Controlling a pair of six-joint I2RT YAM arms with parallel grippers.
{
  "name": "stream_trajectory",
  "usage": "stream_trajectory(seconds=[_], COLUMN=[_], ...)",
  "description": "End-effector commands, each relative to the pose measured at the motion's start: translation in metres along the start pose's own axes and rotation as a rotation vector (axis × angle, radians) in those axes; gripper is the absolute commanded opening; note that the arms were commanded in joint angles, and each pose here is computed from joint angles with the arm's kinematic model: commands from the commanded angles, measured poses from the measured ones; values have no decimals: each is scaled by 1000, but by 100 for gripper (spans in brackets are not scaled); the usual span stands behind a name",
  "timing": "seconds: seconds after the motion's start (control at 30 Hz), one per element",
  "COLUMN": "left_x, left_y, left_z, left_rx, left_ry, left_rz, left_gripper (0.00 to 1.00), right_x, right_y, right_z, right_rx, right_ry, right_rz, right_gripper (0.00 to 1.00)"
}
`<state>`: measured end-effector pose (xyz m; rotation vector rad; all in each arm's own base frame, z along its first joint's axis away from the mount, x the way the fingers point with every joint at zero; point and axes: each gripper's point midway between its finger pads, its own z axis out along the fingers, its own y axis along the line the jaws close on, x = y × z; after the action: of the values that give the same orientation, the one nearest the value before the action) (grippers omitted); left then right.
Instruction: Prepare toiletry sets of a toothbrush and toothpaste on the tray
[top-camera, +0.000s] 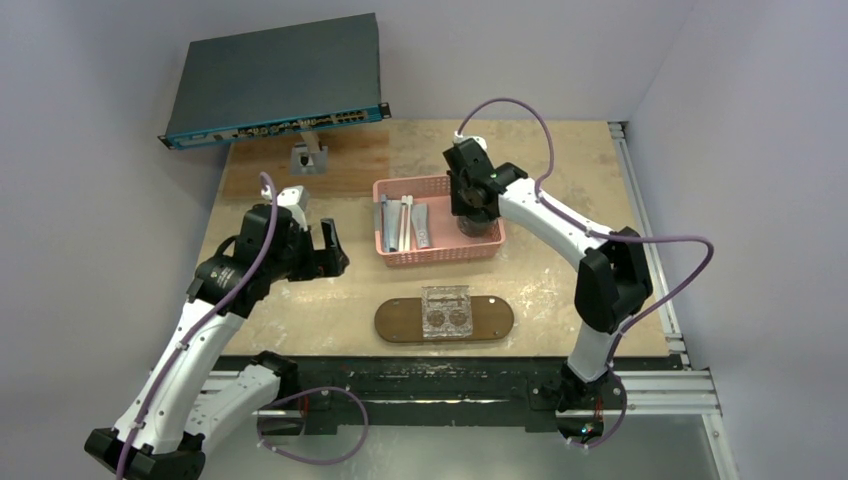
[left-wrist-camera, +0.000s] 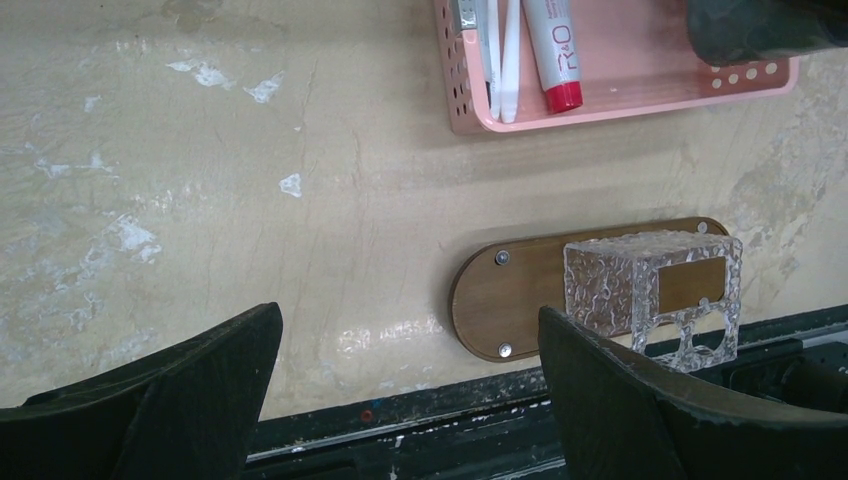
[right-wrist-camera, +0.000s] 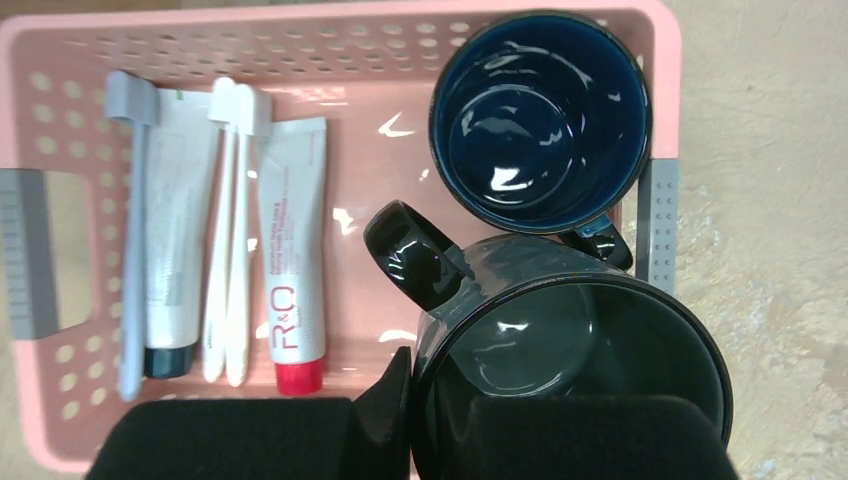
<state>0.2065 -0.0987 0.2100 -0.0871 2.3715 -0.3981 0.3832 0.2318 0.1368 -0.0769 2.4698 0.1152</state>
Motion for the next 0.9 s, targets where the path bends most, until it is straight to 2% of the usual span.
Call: stream_trajectory(seconds=[0.0,0.4,0.67,0.87], left_x=[-12,-18,-26,-32], left_y=[-6,8,30,54], left_z=[-2,-5,-14,-24], left_rx=[29,-38,-147,-292], left_ry=[-42,-79,-143,-186], left_rz=[10,-21,-78,-140], left_gripper=[100,100,100,100], right_x=[-53,-56,-32,-6], right_y=[13,76,123,157], right_z=[-51,-126,-162,-186], right_rx=[-35,-194,-356,-499], right_ry=[-182,-286,-303,-286], right_rz=[-30,-184,-284,-354], right_gripper=[0,0,0,0])
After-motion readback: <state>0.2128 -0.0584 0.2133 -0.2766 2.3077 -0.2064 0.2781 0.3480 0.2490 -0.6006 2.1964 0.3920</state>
